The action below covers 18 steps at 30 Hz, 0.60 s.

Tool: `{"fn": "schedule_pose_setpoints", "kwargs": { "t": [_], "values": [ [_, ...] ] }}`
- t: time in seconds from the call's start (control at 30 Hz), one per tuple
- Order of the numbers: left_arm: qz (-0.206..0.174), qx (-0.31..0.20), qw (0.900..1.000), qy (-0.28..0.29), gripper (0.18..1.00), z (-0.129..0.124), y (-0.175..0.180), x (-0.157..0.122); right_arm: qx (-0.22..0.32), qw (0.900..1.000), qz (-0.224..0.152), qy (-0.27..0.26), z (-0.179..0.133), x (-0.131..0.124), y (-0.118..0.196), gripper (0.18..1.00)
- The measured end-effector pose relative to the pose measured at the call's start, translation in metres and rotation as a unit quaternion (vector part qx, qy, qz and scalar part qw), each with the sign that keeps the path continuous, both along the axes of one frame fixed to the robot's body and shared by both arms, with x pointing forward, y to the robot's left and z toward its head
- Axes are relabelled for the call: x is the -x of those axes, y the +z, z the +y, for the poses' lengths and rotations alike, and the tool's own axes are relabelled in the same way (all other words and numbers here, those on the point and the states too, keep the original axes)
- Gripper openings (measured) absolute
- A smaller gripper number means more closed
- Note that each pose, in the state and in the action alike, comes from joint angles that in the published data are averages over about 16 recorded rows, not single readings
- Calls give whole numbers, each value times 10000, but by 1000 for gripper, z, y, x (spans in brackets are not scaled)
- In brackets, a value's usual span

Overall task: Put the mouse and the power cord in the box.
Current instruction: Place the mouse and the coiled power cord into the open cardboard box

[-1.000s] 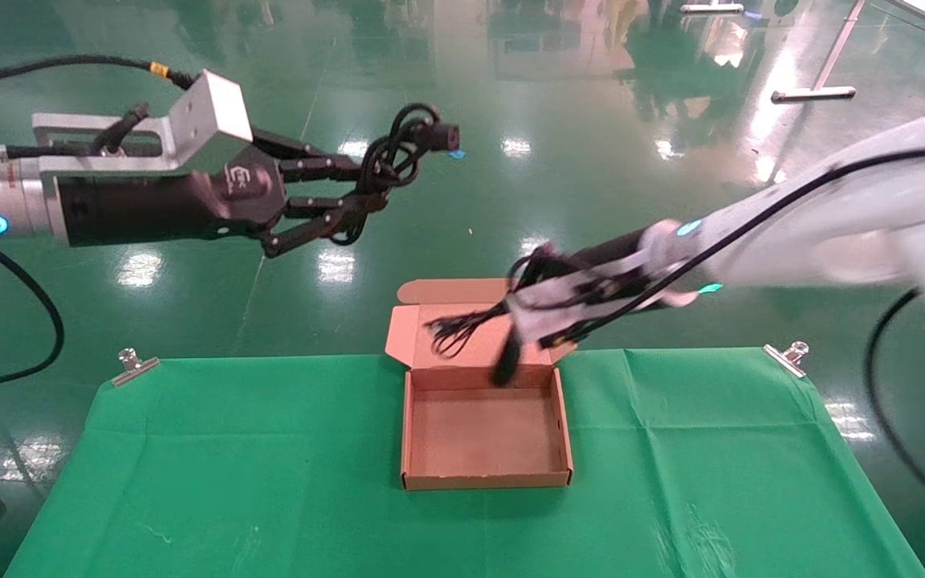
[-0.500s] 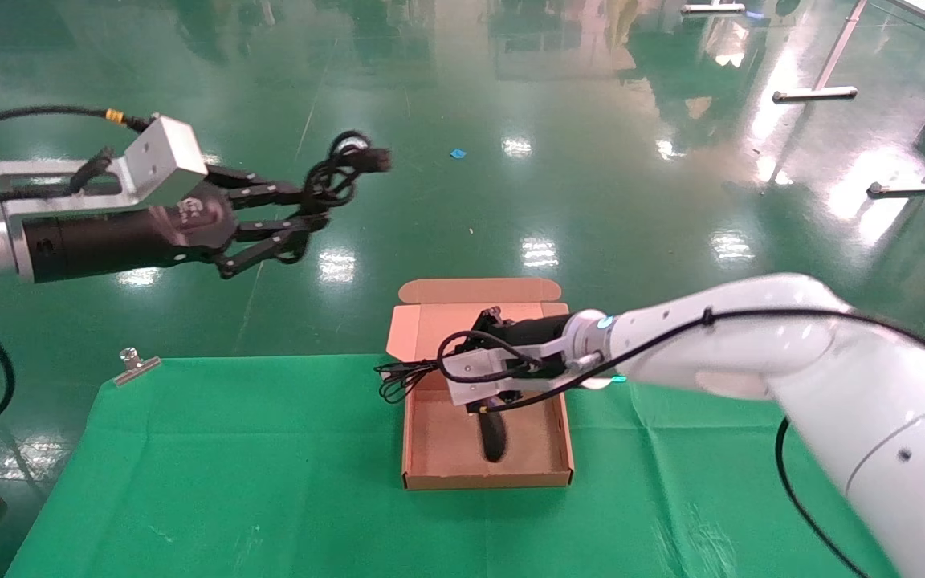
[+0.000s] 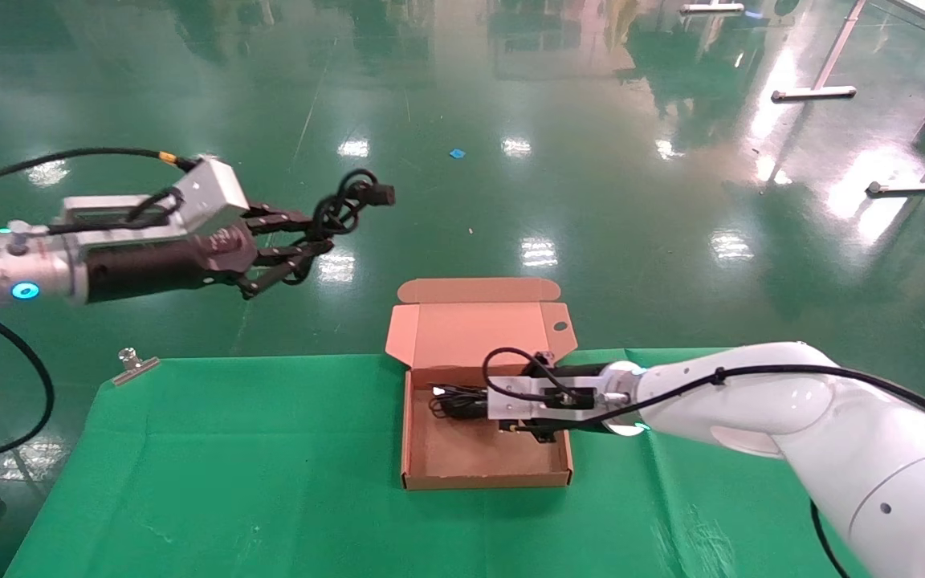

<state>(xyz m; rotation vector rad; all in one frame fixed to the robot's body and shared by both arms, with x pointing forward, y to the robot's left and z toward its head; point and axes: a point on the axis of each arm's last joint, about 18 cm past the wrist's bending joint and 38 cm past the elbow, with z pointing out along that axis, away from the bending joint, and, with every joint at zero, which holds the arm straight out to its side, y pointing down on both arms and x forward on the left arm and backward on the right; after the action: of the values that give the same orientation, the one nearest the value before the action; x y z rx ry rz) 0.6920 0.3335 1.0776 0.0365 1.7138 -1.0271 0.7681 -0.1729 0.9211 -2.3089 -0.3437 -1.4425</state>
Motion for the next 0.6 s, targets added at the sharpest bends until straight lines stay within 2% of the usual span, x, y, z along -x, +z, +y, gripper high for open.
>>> {"fn": "schedule_pose_setpoints", "kwargs": {
  "t": [0.3, 0.6],
  "values": [
    [19, -410, 9991, -99, 331, -31, -15, -14, -107, 9996, 200, -182, -7, -1, -11, 201],
    [32, -1157, 9927, -333, 331, -82, -40, -30, -182, 9992, 174, -314, -20, -3, -7, 248]
  ]
}}
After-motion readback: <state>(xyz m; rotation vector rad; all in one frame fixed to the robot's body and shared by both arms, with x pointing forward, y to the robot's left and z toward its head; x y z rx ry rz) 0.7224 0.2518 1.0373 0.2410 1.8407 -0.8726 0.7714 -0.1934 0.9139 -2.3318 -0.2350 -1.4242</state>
